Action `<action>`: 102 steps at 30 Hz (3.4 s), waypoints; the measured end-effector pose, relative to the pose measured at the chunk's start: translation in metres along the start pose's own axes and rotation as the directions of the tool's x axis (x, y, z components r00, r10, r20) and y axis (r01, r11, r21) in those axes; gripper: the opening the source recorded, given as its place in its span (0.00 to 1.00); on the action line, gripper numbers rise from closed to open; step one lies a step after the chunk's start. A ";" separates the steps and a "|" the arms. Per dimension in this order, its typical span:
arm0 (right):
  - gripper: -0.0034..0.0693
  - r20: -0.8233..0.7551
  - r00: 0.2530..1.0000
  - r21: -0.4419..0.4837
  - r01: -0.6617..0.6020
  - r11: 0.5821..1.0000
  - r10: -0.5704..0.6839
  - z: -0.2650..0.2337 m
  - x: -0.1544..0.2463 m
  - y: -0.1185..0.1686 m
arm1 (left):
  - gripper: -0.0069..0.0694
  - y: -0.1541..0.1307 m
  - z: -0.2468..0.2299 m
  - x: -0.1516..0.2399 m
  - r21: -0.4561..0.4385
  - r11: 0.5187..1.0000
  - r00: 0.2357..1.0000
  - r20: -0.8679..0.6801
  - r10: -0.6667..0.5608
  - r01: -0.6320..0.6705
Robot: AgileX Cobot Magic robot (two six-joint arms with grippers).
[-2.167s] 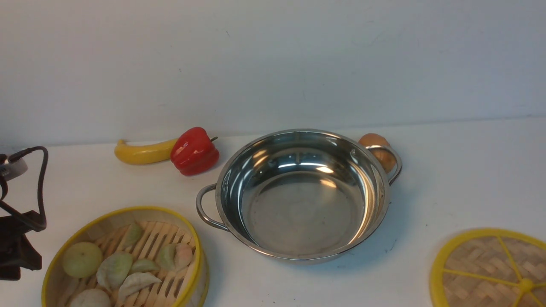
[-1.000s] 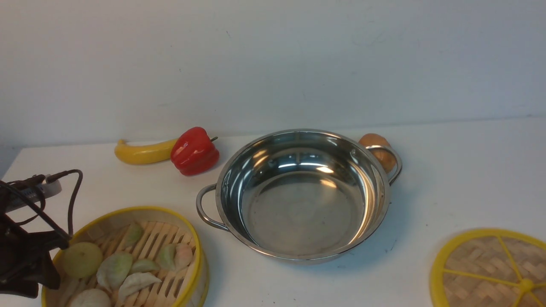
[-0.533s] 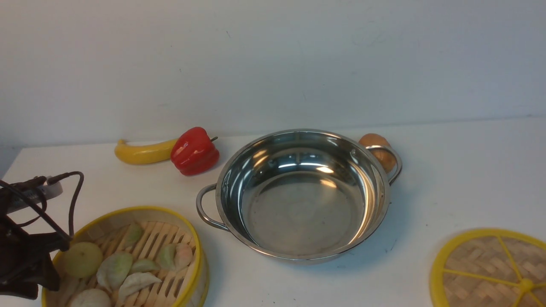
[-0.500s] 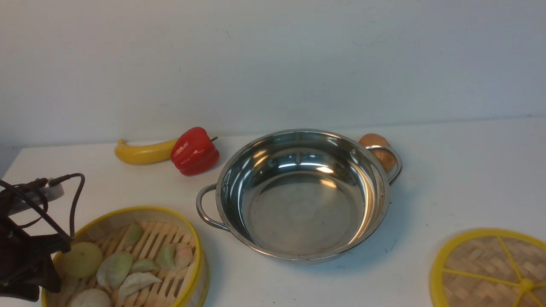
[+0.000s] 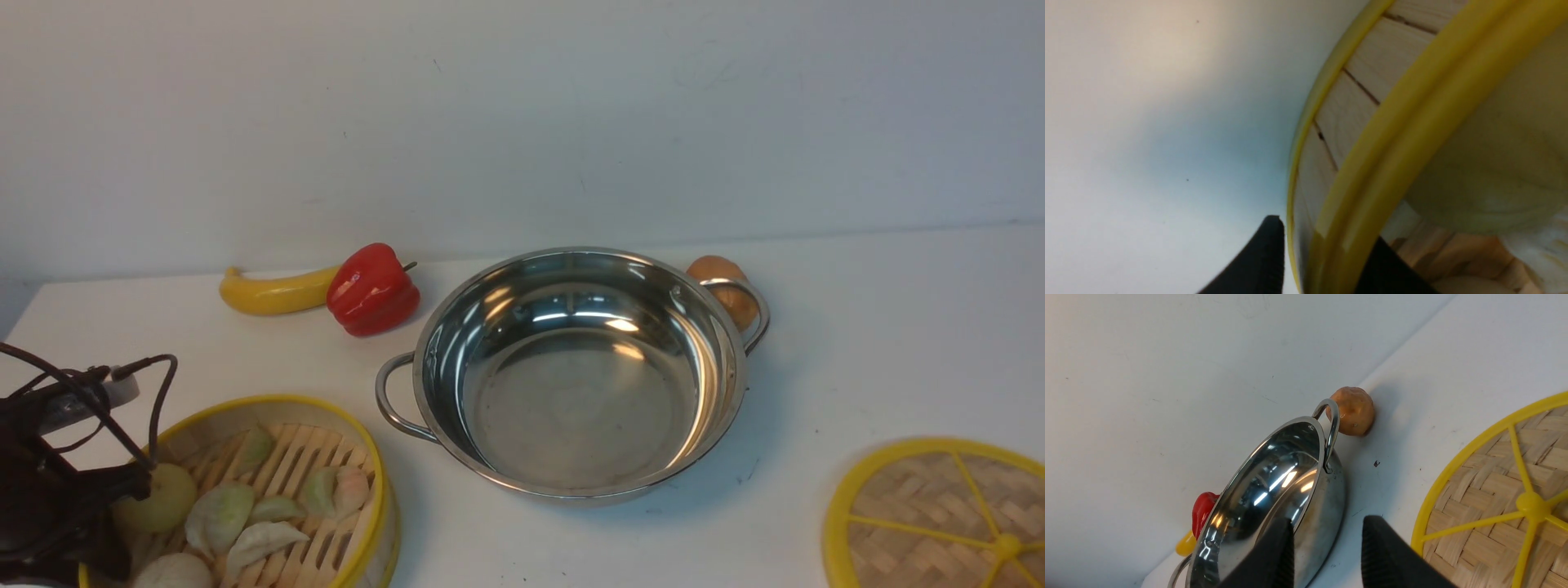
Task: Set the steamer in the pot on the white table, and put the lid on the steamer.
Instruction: 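Grasp the rim of the steamer basket holding the buns with the left gripper, then place the bamboo steamer basket with dumplings into the steel pot with the left gripper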
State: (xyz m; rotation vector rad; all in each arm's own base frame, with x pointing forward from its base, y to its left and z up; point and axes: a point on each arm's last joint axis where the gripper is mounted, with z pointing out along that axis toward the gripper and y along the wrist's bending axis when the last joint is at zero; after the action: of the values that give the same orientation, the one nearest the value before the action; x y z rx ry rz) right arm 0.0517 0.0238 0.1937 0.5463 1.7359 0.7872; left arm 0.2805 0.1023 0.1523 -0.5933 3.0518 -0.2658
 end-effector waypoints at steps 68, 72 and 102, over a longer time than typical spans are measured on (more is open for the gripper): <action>0.39 -0.052 0.999 0.000 0.013 1.000 -0.012 0.000 0.005 0.000 | 0.12 -0.222 -0.128 -0.066 -0.030 0.864 0.823 0.289 0.489 -0.503; 0.39 -0.053 0.999 0.000 0.013 1.000 -0.012 0.000 0.005 0.000 | 0.12 -0.261 -0.122 -0.065 -0.012 0.826 0.782 0.313 0.539 -0.564; 0.39 -0.088 0.996 0.000 0.013 1.000 -0.012 0.000 0.008 0.000 | 0.12 -0.306 -0.026 -0.064 -0.030 0.771 0.761 0.133 0.634 -0.637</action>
State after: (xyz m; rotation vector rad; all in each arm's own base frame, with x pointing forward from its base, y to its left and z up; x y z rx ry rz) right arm 0.0490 0.0293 0.1885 0.5073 1.8185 0.8124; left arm 0.4519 -0.1486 0.2295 0.4329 2.8876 -0.2116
